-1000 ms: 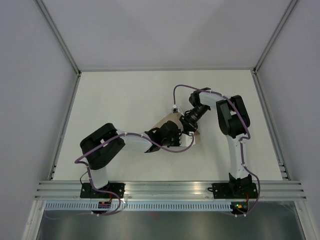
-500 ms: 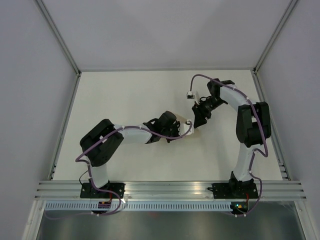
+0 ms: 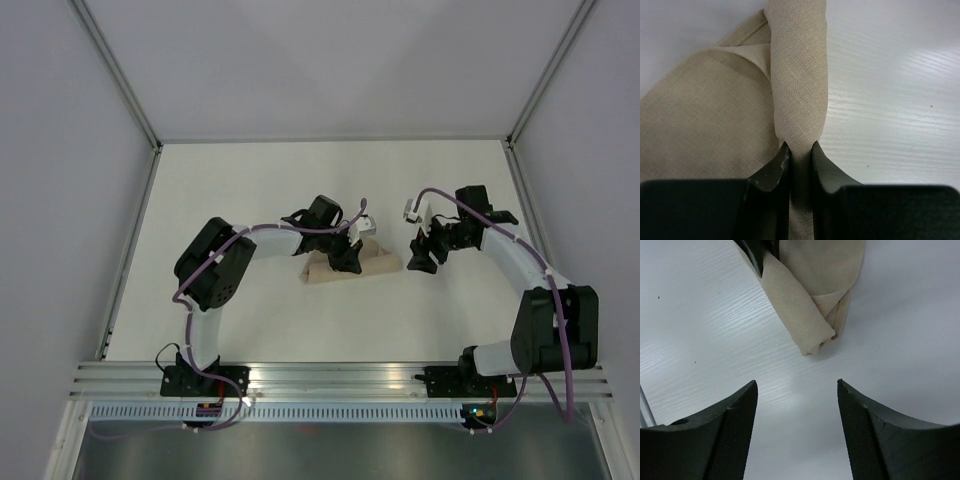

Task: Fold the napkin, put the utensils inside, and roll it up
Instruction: Roll the napkin at the center of the board.

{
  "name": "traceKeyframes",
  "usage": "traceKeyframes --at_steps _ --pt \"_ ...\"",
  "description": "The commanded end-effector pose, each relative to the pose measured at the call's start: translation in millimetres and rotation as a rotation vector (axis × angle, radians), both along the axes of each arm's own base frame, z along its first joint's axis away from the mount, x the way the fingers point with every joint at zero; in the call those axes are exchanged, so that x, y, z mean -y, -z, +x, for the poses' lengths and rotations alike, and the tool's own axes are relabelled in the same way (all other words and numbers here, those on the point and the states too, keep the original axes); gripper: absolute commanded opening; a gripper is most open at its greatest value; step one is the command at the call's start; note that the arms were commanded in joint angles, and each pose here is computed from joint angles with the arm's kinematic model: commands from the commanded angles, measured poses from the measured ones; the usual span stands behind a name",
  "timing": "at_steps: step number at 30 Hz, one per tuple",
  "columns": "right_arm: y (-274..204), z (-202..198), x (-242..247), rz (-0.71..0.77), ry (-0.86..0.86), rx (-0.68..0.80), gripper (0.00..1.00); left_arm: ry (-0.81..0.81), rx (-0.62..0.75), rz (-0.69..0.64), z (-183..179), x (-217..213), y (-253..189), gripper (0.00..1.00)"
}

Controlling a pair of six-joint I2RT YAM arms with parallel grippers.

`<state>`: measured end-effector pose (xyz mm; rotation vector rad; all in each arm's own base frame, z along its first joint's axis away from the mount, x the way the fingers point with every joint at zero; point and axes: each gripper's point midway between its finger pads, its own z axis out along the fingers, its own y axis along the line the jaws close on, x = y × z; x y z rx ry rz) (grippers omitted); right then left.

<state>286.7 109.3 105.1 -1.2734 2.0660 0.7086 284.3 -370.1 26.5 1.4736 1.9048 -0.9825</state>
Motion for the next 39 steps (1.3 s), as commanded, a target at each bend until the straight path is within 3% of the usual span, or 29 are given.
traceKeyframes --at_steps 1,9,28,33,36,37,39 --pt "-14.6 24.8 -14.5 -0.016 -0.082 0.319 0.71 0.044 -0.308 0.033 -46.4 -7.5 21.0 0.06" --pt "19.7 -2.8 -57.3 -0.11 -0.215 0.403 0.76 0.081 -0.459 0.044 -57.5 -3.1 34.9 0.06" --pt "67.8 -29.4 -81.0 -0.203 -0.321 0.352 0.74 0.096 -0.456 0.031 -46.4 15.5 24.7 0.08" --pt "75.4 -26.4 -82.6 -0.216 -0.313 0.344 0.64 0.089 -0.426 0.04 -43.1 14.2 22.1 0.16" --pt "79.9 -24.6 -80.9 -0.231 -0.308 0.336 0.51 0.085 -0.387 0.042 -39.8 13.6 16.7 0.29" --pt "81.4 -24.9 -80.1 -0.235 -0.307 0.332 0.41 0.074 -0.371 0.049 -36.6 12.5 15.7 0.31" --pt "84.6 -26.2 -77.8 -0.247 -0.308 0.324 0.32 0.064 -0.336 0.051 -32.3 11.9 9.7 0.34"
